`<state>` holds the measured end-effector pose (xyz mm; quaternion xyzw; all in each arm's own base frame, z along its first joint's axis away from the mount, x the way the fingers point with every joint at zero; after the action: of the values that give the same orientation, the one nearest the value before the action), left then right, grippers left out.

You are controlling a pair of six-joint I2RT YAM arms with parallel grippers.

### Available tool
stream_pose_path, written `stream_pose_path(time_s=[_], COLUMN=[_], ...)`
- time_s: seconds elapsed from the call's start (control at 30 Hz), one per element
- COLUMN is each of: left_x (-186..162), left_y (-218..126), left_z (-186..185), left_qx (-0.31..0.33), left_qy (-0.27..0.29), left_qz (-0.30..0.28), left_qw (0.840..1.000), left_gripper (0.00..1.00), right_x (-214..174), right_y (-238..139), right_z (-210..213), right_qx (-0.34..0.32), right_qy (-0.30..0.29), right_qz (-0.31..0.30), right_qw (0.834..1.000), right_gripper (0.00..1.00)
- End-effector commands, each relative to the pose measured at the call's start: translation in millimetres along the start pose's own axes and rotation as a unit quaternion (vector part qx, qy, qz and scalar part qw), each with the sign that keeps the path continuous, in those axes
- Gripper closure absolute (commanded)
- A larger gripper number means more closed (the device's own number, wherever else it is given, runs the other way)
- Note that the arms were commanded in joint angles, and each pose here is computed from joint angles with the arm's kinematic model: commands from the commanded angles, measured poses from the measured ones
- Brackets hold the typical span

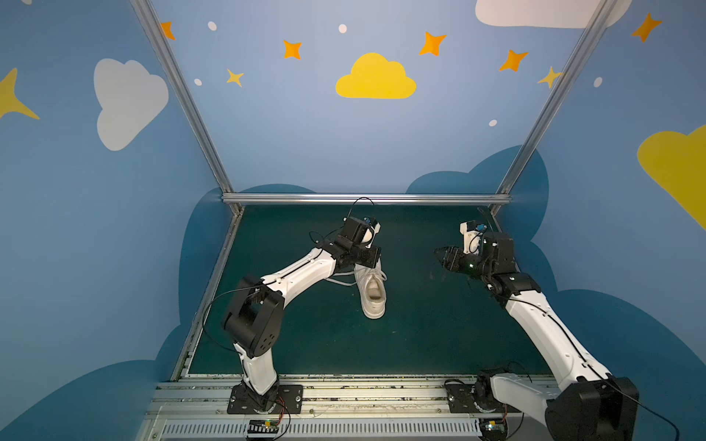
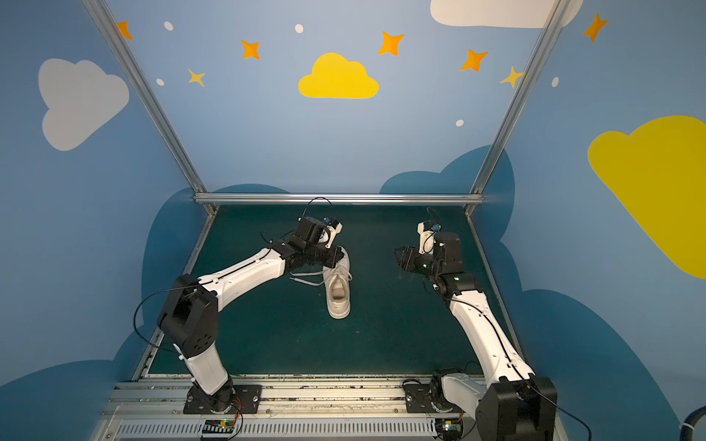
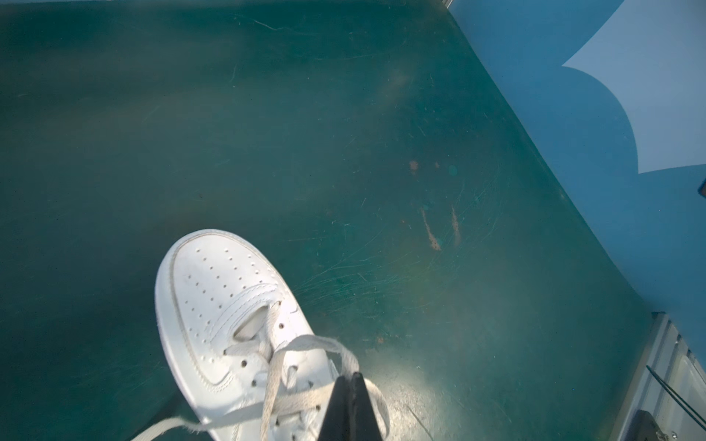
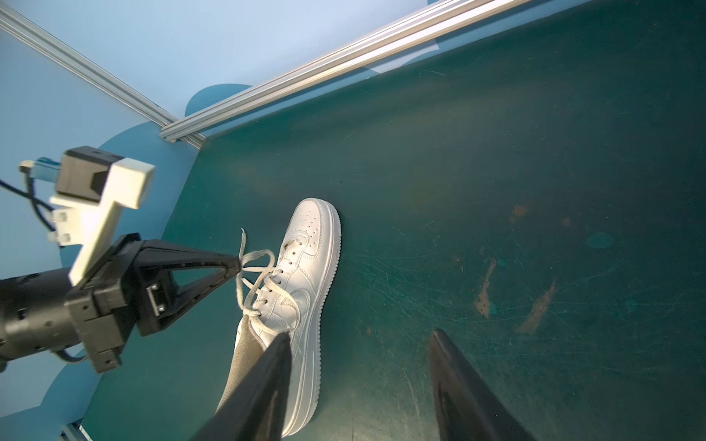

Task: Tie the shoes

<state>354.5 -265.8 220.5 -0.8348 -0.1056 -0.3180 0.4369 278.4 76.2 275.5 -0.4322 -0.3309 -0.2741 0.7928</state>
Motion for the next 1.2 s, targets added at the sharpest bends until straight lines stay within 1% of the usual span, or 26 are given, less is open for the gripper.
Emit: stream_pose_path(time_s=[0.0,0.27,0.47,0.63,0.7,0.83,1.17], left_x=[8,7,-3,-7,-7,-4,12], left_y=[2,16,37,39,36,30,9], left_z=[-9,-6,2,0,-2,-4,-15], left_qx=[-0.02,-0.021,-0.019,-0.024,-0.022,-0.022,-0.024], left_qy=[0.001,-0.002,-0.013,-0.014,-0.009,-0.001,0.023], left_qz=[-0.009,-0.012,0.021,0.031,0.028,0.025,0.001], left_qw=[1.0,1.0,1.0,0.999,0.999,0.999,0.999], left_gripper=[0.97,0.97,0.96,0.9,0.86,0.81,0.6], right_x=[-1,-2,-3,-6,-6,-6,-8], right_y=[-4,-4,-4,-4,-4,-3,1], right_z=[0,-1,-2,-2,-3,-3,-3], right_qx=[0.004,0.004,0.004,0.003,0.004,0.005,0.017], right_qy=[-0.005,-0.004,0.001,0.002,0.002,0.005,0.013], right_qz=[-0.005,-0.004,-0.001,0.0,0.0,-0.001,0.009], right_qw=[1.0,1.0,1.0,1.0,1.0,1.0,1.0], right_gripper=[0.42,0.42,0.42,0.42,0.42,0.42,0.42])
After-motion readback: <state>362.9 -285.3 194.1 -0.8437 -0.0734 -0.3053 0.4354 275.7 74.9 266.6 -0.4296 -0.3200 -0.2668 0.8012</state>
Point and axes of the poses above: each gripper's point midway between its finger pads, its own y axis out along the fingers, its own z axis along the line the jaws close on, x = y × z, the point moved 9 cm from there along -y, back along the fingers, and after that the axes turned 5 degrees about -y, right-handed, at the moved point
